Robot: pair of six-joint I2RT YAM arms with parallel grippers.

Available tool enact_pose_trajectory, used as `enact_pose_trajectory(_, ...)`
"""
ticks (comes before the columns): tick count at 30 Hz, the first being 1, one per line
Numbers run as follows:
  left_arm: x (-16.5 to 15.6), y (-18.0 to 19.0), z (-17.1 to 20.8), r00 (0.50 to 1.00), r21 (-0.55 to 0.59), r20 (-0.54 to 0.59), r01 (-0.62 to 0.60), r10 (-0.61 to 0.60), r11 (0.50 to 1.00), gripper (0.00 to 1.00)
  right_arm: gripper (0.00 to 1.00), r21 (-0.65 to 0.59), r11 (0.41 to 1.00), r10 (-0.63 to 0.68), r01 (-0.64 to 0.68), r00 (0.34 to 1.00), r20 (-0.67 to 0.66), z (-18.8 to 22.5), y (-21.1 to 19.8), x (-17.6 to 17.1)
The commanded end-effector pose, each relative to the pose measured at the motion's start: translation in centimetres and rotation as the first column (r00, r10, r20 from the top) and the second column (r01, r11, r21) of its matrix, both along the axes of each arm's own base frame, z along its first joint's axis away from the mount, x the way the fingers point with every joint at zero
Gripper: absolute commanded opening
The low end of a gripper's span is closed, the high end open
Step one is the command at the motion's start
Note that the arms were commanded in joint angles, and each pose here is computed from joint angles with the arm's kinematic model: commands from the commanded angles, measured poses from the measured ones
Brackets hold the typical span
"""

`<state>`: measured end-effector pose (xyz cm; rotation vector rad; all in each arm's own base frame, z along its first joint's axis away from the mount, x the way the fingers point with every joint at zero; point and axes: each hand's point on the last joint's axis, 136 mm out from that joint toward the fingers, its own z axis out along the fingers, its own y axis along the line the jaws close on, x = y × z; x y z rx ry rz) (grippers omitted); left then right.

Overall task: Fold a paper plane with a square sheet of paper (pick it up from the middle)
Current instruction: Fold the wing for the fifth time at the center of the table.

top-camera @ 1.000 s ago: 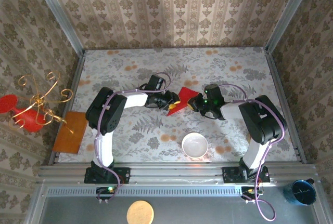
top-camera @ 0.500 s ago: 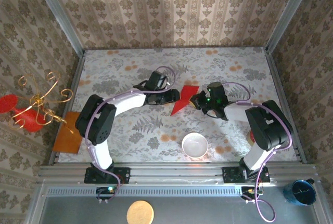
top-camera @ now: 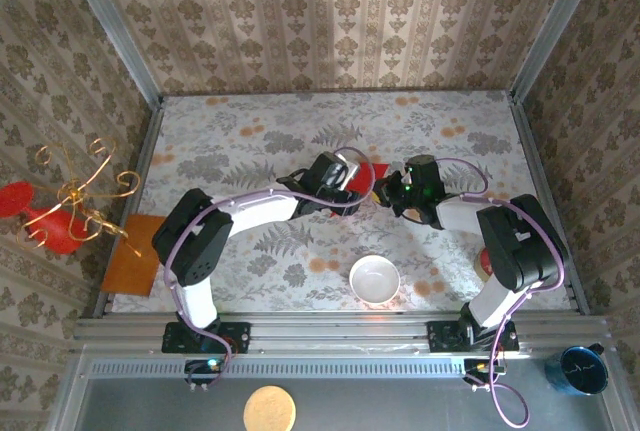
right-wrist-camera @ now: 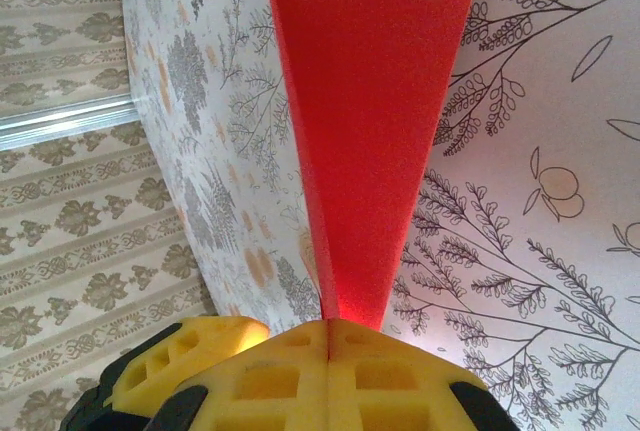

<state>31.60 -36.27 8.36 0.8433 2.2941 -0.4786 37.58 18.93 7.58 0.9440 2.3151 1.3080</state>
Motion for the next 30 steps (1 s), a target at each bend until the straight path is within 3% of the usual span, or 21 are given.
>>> enact_pose_trajectory(1,-0.1,-0.8,0.7,0.983,0.060,0.141,0.109,-0.117,0.992,0.61,0.00,0.024,1.000,0.010,-0.009,1.000,-0.025,0.8,0.0,-0.3)
enact_pose_trajectory(10,-1.1,-2.1,-1.1,0.927,0.180,0.250,0.240,-0.280,0.954,0.58,0.00,0.045,0.999,0.001,0.001,0.999,-0.052,1.0,-0.3,-0.2)
enact_pose_trajectory(22,-1.1,-2.3,-3.1,0.904,0.195,0.280,0.276,-0.324,0.941,0.51,0.01,0.111,0.994,-0.010,0.017,0.998,-0.060,1.5,-0.7,0.3)
enact_pose_trajectory(30,-0.8,-2.4,-3.5,0.907,0.183,0.274,0.279,-0.321,0.943,0.39,0.02,0.125,0.992,-0.005,0.015,0.997,-0.078,0.9,-0.7,0.1)
